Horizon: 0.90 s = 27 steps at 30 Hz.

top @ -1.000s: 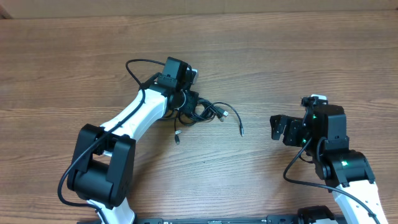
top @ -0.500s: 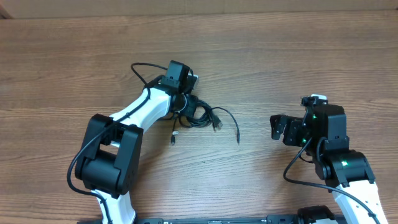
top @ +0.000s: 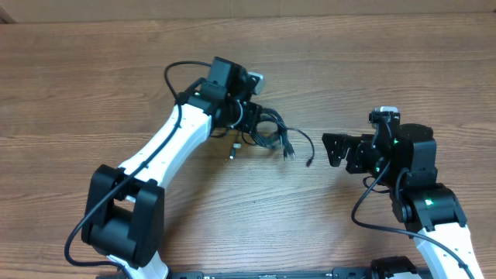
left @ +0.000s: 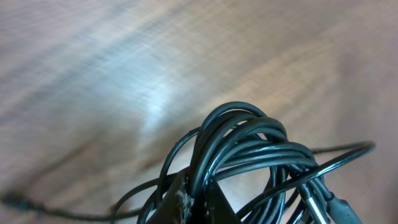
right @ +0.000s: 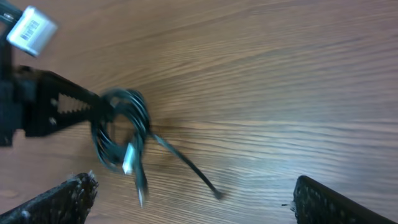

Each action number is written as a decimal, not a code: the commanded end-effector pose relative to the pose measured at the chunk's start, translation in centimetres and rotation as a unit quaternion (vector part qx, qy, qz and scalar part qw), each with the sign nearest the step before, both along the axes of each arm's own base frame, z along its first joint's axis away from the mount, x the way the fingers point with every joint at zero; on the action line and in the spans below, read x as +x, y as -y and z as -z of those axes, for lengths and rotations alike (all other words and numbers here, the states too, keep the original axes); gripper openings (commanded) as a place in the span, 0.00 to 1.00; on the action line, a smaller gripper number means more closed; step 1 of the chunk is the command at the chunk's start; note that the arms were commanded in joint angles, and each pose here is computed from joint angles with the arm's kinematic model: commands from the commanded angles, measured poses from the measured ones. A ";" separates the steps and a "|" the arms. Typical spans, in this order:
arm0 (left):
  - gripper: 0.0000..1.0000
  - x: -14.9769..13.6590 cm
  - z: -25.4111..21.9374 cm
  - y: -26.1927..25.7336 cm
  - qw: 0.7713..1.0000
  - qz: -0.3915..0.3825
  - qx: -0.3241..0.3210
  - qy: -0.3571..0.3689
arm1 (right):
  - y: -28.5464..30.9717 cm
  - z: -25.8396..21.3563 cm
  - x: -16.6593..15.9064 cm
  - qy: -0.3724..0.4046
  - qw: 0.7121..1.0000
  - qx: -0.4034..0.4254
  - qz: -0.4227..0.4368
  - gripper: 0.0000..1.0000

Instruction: Untangle cables

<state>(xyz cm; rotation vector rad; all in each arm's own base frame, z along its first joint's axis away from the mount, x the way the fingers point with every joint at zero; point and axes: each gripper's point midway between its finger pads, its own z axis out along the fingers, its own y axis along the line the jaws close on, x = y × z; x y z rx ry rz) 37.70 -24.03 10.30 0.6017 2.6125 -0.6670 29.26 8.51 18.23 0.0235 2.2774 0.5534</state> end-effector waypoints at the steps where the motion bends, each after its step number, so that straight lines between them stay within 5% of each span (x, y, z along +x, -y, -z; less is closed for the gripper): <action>1: 0.04 -2.7 -1.0 2.8 0.997 0.069 -0.013 -0.003 | -1.4 -1.0 0.5 0.005 0.999 0.028 -0.033 0.99; 7: 0.04 -5.3 -0.8 5.6 0.988 0.154 0.001 0.024 | -2.9 0.6 0.4 -0.032 0.995 0.057 -0.069 0.84; 14: 0.04 -5.1 -0.8 6.4 0.987 0.150 0.016 0.045 | -4.5 2.1 -0.7 -0.085 0.986 0.095 -0.108 0.57; 27: 0.04 -7.4 -3.8 10.1 0.975 0.187 -0.122 -0.002 | -4.2 3.3 -1.0 -0.110 0.985 0.087 -0.099 0.47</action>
